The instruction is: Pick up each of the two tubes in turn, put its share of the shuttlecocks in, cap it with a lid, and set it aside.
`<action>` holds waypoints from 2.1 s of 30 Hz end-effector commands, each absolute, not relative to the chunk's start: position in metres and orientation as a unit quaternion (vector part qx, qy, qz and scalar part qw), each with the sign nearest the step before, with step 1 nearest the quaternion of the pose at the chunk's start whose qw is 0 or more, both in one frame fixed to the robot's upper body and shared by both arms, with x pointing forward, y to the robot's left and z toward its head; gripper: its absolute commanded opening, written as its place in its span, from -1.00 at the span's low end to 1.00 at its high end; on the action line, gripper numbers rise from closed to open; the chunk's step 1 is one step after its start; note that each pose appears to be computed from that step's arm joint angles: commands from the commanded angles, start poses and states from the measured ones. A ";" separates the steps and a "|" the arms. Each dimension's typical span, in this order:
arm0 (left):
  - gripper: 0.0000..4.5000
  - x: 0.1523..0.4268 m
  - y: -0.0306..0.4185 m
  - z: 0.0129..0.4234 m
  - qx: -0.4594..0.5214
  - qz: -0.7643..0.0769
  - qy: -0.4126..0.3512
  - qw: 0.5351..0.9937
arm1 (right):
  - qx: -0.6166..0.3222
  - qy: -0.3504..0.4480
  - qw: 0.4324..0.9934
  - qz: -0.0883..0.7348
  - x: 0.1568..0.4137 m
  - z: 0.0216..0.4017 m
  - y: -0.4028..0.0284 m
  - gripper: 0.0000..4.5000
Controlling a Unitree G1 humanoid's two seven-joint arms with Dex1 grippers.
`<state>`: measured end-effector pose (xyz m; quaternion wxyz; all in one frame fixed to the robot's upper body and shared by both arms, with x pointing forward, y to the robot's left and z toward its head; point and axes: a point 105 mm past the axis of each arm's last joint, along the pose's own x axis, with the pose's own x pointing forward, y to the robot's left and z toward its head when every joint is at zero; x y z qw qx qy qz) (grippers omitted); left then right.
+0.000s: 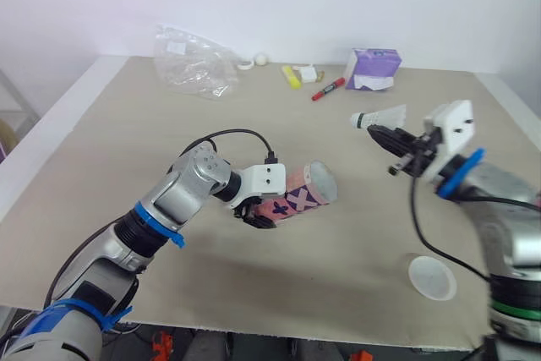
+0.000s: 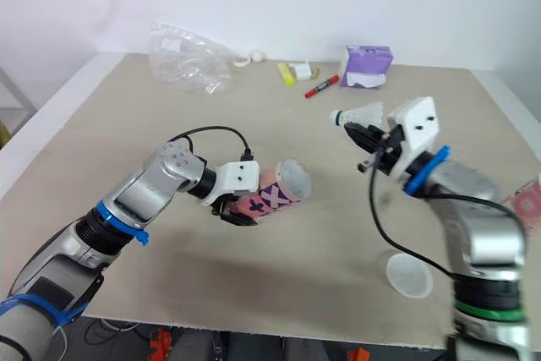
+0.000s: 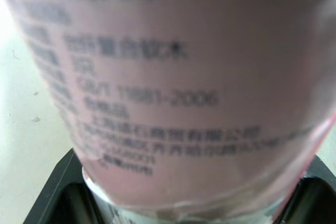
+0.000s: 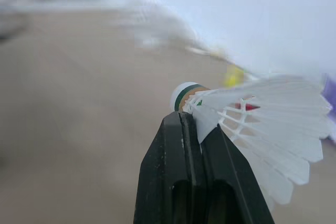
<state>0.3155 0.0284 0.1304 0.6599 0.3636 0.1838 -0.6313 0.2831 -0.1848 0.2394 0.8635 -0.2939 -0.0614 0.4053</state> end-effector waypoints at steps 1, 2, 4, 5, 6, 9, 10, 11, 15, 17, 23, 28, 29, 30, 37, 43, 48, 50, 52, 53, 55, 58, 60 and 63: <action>0.36 0.313 0.025 0.124 0.367 -0.634 0.187 0.655 | -0.372 -0.090 0.783 0.491 0.248 0.249 -0.163 -0.98; 0.36 0.313 0.025 0.123 0.367 -0.634 0.187 0.654 | -0.381 -0.088 0.767 0.508 0.242 0.248 -0.160 -0.98; 0.36 0.313 0.024 0.123 0.367 -0.635 0.187 0.654 | -0.394 -0.081 0.749 0.526 0.235 0.244 -0.155 -0.98; 0.36 0.313 0.024 0.123 0.367 -0.635 0.187 0.654 | -0.396 -0.079 0.745 0.530 0.234 0.242 -0.154 -0.98; 0.36 0.314 0.024 0.124 0.367 -0.635 0.186 0.654 | -0.400 -0.080 0.742 0.533 0.233 0.241 -0.151 -0.98; 0.36 0.315 0.023 0.125 0.369 -0.634 0.184 0.654 | -0.408 -0.084 0.733 0.537 0.236 0.232 -0.142 -0.98; 0.36 0.315 0.023 0.125 0.369 -0.634 0.183 0.654 | -0.410 -0.084 0.733 0.536 0.238 0.228 -0.141 -0.98; 0.36 0.315 0.022 0.125 0.369 -0.634 0.183 0.654 | -0.414 -0.083 0.730 0.537 0.239 0.225 -0.139 -0.98; 0.36 0.315 0.022 0.125 0.369 -0.635 0.182 0.654 | -0.419 -0.090 0.716 0.551 0.240 0.219 -0.130 -0.98; 0.36 0.315 0.022 0.125 0.369 -0.635 0.181 0.654 | -0.420 -0.090 0.711 0.557 0.239 0.219 -0.129 -0.98; 0.36 0.313 0.022 0.124 0.369 -0.635 0.182 0.654 | -0.399 -0.072 0.717 0.567 0.232 0.232 -0.140 0.19; 0.36 0.313 0.022 0.123 0.369 -0.636 0.182 0.653 | -0.334 -0.057 0.768 0.543 0.238 0.256 -0.160 0.81; 0.36 0.313 0.022 0.123 0.370 -0.635 0.182 0.653 | -0.322 -0.052 0.777 0.538 0.240 0.260 -0.164 0.86; 0.36 0.313 0.022 0.123 0.370 -0.635 0.182 0.653 | -0.315 -0.046 0.786 0.530 0.244 0.263 -0.169 0.86; 0.36 0.314 0.021 0.123 0.370 -0.636 0.181 0.652 | -0.328 -0.015 0.790 0.518 0.267 0.262 -0.168 0.55; 0.36 0.315 0.020 0.124 0.371 -0.636 0.179 0.653 | -0.354 0.006 0.740 0.572 0.272 0.247 -0.133 -0.76; 0.36 0.316 0.020 0.125 0.372 -0.634 0.178 0.654 | -0.368 0.018 0.710 0.600 0.274 0.234 -0.116 -0.97; 0.36 0.316 0.021 0.125 0.373 -0.634 0.178 0.654 | -0.376 0.028 0.701 0.605 0.276 0.227 -0.112 -0.97; 0.36 0.317 0.020 0.125 0.373 -0.633 0.178 0.654 | -0.388 0.039 0.689 0.611 0.280 0.216 -0.109 -0.97; 0.36 0.317 0.020 0.125 0.372 -0.633 0.178 0.655 | -0.396 0.048 0.678 0.618 0.282 0.208 -0.106 -0.97; 0.36 0.317 0.019 0.125 0.372 -0.634 0.178 0.655 | -0.407 0.056 0.664 0.624 0.286 0.198 -0.101 -0.97; 0.36 0.316 0.019 0.124 0.372 -0.635 0.177 0.654 | -0.404 0.073 0.652 0.637 0.289 0.185 -0.093 -0.97; 0.36 0.316 0.018 0.124 0.370 -0.635 0.177 0.654 | -0.390 0.077 0.651 0.646 0.292 0.180 -0.086 -0.97; 0.36 0.315 0.017 0.124 0.369 -0.637 0.176 0.654 | -0.396 0.084 0.639 0.654 0.298 0.171 -0.079 -0.97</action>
